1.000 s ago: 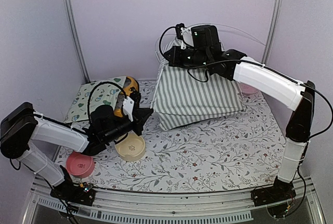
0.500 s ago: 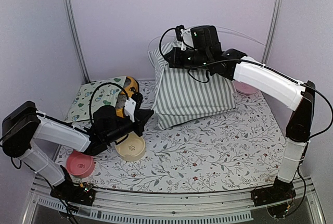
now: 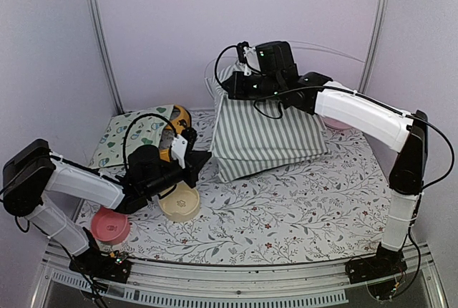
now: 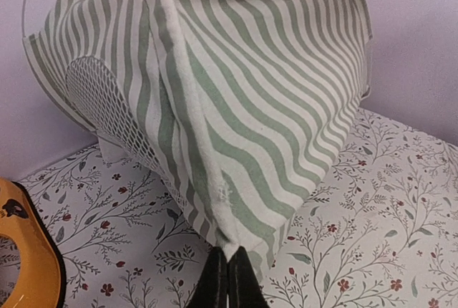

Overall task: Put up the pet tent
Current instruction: Adjust the tent at the center of the board.

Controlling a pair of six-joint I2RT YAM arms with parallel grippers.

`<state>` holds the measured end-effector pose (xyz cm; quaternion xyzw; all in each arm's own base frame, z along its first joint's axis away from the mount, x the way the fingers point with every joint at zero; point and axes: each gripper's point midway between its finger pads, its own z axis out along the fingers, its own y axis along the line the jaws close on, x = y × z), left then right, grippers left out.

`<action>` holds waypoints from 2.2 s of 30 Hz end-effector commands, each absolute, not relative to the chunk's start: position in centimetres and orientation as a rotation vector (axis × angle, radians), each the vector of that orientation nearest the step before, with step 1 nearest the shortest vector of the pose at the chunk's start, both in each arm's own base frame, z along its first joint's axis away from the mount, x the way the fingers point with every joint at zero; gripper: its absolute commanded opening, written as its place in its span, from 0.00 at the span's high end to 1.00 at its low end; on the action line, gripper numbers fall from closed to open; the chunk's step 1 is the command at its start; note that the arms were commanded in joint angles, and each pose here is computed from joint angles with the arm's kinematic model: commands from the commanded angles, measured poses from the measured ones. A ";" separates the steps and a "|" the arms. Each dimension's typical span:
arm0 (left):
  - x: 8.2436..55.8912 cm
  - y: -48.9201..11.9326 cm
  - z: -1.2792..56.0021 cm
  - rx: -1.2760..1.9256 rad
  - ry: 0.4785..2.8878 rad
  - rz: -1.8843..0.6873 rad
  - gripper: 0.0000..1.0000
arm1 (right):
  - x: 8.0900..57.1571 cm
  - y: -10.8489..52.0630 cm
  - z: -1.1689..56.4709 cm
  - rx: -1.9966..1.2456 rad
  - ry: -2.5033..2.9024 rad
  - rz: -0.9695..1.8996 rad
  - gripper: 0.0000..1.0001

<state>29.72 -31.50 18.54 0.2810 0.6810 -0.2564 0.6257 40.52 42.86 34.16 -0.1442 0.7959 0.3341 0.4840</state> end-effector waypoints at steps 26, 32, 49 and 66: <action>30.4 -31.3 17.4 0.576 1.647 -0.738 1.00 | 42.1 41.1 30.6 -0.376 1.930 0.598 1.00; 30.8 -31.3 17.0 0.571 1.667 -0.726 1.00 | 42.3 40.7 30.2 -0.397 1.955 0.554 1.00; 31.4 -31.5 16.5 0.566 1.678 -0.711 0.84 | 41.9 41.6 27.8 -0.396 2.053 0.613 1.00; 31.2 -35.0 15.8 0.594 1.640 -0.922 0.69 | 41.6 42.1 31.8 -0.340 1.981 0.703 1.00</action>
